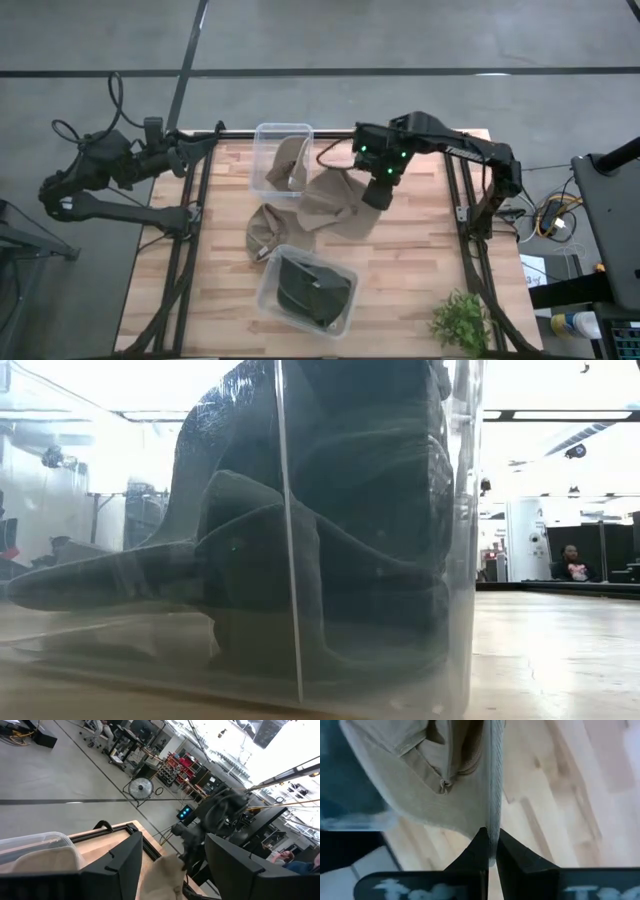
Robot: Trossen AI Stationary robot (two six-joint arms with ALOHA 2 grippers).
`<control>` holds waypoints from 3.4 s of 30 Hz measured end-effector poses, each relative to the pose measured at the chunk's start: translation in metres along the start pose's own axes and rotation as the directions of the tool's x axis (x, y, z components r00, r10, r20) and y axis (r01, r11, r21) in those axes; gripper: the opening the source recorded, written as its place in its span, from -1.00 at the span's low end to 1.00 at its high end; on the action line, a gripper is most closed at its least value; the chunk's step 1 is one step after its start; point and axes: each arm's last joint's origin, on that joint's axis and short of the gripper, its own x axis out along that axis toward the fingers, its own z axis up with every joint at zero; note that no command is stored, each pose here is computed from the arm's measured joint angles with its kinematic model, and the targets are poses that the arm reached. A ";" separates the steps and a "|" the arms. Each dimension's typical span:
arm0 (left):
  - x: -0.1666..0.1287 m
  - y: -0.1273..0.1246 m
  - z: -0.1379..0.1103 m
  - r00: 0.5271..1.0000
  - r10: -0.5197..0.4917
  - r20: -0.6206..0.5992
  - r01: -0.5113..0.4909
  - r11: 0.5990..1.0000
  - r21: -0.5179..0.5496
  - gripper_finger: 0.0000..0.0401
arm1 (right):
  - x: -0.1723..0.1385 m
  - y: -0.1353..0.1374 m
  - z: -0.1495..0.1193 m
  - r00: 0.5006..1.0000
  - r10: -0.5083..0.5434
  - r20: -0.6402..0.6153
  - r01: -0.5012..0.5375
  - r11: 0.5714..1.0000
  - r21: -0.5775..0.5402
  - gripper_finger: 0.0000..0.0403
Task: Pick & Place hat
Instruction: Put the bottom brown cap into the top transparent bin
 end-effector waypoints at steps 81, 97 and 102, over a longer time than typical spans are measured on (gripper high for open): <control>0.056 -0.025 -0.005 0.982 0.066 0.178 -0.109 0.964 0.241 0.04 | -0.079 0.031 0.078 0.436 -0.121 0.892 -0.095 0.979 0.180 -0.94; 0.056 -0.025 -0.004 0.979 0.072 0.192 -0.119 0.962 0.245 -0.22 | -0.066 0.036 0.082 0.538 0.021 0.843 -0.170 0.982 0.083 -0.94; 0.056 -0.024 -0.004 0.979 0.076 0.187 -0.122 0.962 0.245 -0.78 | -0.065 0.035 0.081 0.542 0.001 0.840 -0.151 0.984 0.096 -0.94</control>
